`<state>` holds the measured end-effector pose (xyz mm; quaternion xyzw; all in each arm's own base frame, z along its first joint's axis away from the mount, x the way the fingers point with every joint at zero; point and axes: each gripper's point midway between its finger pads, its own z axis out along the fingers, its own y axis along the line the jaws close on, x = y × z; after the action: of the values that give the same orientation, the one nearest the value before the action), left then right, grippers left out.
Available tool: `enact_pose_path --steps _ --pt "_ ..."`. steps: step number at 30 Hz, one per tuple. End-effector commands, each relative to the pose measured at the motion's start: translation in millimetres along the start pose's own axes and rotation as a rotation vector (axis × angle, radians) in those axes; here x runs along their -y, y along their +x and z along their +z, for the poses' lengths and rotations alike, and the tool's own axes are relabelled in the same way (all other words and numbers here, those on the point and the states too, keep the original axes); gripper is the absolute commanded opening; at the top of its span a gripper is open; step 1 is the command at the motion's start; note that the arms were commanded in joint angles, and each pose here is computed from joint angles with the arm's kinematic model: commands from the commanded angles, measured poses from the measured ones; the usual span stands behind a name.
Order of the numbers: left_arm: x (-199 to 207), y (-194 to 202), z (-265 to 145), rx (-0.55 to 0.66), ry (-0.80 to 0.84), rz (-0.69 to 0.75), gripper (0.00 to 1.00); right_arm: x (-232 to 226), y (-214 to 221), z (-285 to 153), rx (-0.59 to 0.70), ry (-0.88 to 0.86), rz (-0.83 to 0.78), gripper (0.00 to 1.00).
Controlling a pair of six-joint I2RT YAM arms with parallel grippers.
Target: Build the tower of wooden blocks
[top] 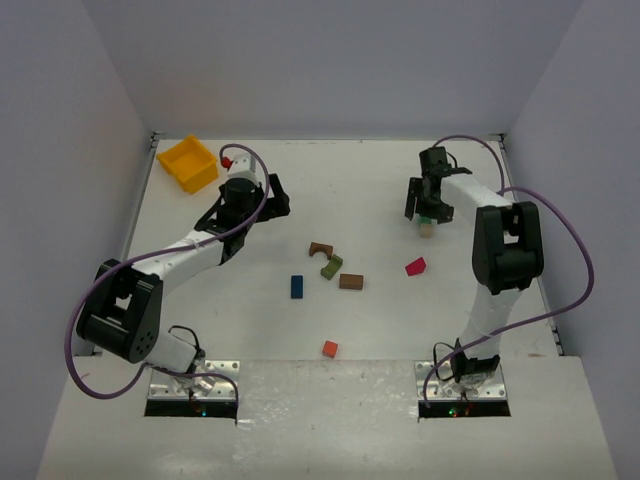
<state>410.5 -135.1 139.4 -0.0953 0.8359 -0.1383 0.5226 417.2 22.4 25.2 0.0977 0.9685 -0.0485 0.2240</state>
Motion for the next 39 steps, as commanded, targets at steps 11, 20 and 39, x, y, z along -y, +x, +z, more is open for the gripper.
enact_pose_path --steps 11,20,39 --pt "3.5 -15.7 -2.4 0.054 0.022 -0.016 1.0 6.0 -6.5 5.8 -0.009 -0.006 0.029 0.65" --pt "4.1 -15.1 -2.5 0.053 0.027 -0.015 1.0 3.4 -6.7 8.0 -0.015 -0.021 0.029 0.58" --pt "5.7 -14.1 -2.3 0.049 0.037 -0.014 1.0 0.0 -7.8 8.1 -0.01 -0.042 0.025 0.56"
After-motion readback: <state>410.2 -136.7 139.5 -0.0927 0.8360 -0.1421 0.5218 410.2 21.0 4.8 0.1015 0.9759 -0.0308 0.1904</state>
